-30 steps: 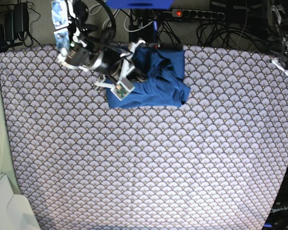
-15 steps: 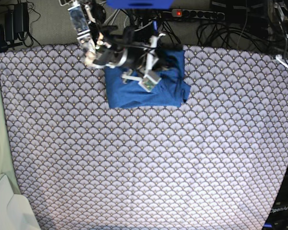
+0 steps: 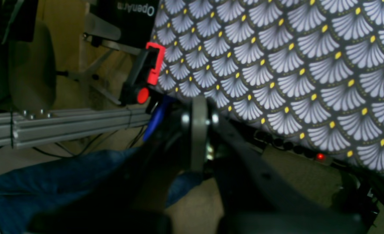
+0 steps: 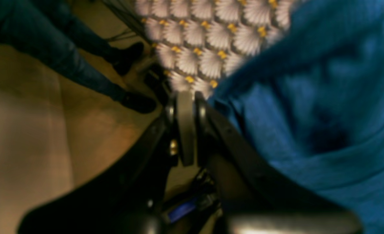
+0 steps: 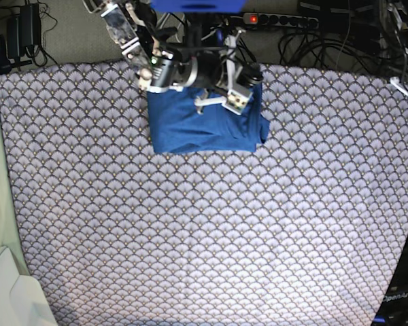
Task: Fold the T-shirt properly
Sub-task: 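Tuck and press the bundle edges with the right gripper, then release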
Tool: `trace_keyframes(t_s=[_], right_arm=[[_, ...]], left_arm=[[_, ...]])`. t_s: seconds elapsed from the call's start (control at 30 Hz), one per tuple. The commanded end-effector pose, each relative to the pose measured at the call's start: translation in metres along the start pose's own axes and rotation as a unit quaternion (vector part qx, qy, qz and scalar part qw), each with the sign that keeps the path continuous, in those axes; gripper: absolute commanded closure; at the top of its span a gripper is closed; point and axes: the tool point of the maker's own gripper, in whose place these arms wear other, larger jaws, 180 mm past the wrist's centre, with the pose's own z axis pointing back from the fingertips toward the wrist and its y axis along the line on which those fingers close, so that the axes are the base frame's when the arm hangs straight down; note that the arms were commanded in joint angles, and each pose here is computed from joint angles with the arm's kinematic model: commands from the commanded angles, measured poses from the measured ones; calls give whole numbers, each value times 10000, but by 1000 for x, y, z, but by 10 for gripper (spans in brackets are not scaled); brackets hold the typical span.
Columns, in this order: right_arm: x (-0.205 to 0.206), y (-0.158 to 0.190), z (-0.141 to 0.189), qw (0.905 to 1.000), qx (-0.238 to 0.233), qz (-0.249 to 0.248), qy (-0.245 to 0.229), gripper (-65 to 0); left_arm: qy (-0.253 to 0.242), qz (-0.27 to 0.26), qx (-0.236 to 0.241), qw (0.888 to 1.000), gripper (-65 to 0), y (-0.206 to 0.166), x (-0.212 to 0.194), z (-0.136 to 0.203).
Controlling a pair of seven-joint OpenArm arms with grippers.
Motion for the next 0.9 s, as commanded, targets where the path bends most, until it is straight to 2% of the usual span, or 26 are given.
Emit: trace_keyframes(t_s=[0.0, 0.13, 0.2, 0.43, 0.67, 0.87], right_arm=[[24, 4, 5, 9993, 51, 177, -329, 0], [40, 1, 17, 9982, -95, 487, -324, 0], [46, -13, 21, 9975, -251, 549, -356, 0], [25, -81, 20, 9970, -753, 147, 18, 0], [3, -103, 8, 9966, -736, -126, 351, 0], [-5, -124, -2, 9962, -740, -376, 278, 0]], left_arm=[[-195, -51, 118, 9997, -4, 8, 13, 3], [-209, -38, 112, 9997, -4, 8, 14, 3], [-206, -33, 108, 9997, -4, 7, 14, 3], [-192, -21, 106, 9998, -4, 7, 12, 3], [-176, -24, 101, 9998, -4, 7, 11, 3], [-157, -32, 105, 9998, -4, 7, 9, 3]])
